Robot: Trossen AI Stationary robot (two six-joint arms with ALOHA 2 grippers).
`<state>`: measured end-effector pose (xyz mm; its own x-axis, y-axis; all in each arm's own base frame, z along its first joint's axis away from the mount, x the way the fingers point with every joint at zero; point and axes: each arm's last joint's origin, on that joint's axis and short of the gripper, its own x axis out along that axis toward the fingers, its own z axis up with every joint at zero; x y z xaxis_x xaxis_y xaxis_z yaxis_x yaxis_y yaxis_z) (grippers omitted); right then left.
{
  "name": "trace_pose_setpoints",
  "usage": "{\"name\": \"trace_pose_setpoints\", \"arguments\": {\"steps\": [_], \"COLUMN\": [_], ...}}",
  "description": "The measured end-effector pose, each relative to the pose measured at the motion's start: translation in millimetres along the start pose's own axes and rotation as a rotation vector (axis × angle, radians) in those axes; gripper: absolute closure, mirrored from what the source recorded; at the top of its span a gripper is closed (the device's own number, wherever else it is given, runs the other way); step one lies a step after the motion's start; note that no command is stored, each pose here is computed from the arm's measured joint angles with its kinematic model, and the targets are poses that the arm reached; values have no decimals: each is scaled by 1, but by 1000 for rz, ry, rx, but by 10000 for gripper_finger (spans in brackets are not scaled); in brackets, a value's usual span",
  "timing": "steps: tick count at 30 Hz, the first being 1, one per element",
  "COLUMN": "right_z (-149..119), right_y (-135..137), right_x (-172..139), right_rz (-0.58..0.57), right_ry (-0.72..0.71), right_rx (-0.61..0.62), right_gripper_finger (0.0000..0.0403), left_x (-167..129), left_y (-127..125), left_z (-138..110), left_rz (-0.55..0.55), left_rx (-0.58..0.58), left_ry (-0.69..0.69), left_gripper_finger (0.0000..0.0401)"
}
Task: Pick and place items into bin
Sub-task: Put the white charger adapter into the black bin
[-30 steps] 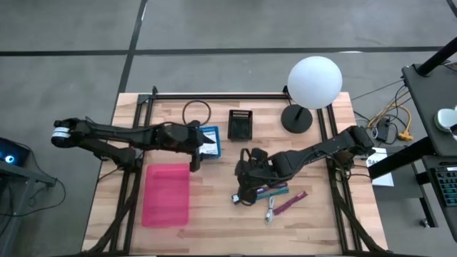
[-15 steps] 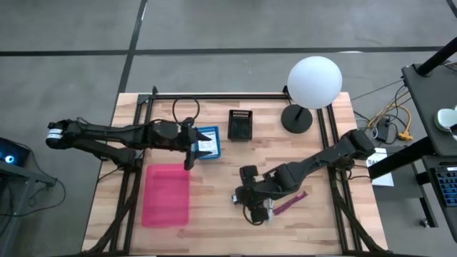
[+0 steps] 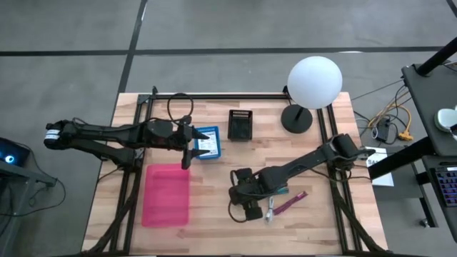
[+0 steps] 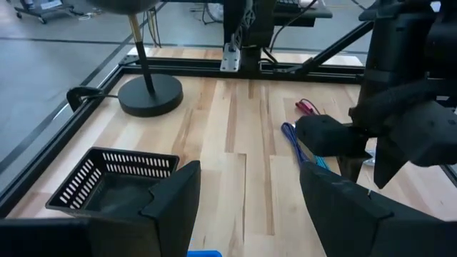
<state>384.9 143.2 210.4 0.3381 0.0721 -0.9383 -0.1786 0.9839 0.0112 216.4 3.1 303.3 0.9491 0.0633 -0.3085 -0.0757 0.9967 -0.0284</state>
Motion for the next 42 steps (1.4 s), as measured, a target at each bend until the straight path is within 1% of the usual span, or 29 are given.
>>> {"name": "trace_pose_setpoints", "arguments": {"steps": [5, 10, 15, 20, 25, 29, 42], "right_z": [-1, -1, -7, -12, -14, -17, -25], "right_y": [-3, -11, -21, -27, -29, -29, -30], "right_x": [1, 3, 12, 18, 23, 28, 36], "right_rz": [-3, -16, -28, -33, -22, -18, -19], "right_ry": [7, 14, 44, 66, 50, 43, 56], "right_rx": [-46, -61, -87, -116, -119, -140, -140], "right_gripper_finger": [192, 156, 119, 102, 106, 117, 149], "left_x": [1, 1, 1, 1, 1, 1, 2], "left_y": [0, 0, 0, 0, 0, 0, 0], "left_z": [0, 0, 0, 0, 0, -1, -2], "left_rz": [0, 0, 0, 0, 0, 1, 1], "left_rx": [0, 0, 0, 0, 1, 2, 2], "left_ry": [4, 3, 3, 3, 3, 5, 12], "left_gripper_finger": [177, 177, 177, 177, 177, 177, 177]}}
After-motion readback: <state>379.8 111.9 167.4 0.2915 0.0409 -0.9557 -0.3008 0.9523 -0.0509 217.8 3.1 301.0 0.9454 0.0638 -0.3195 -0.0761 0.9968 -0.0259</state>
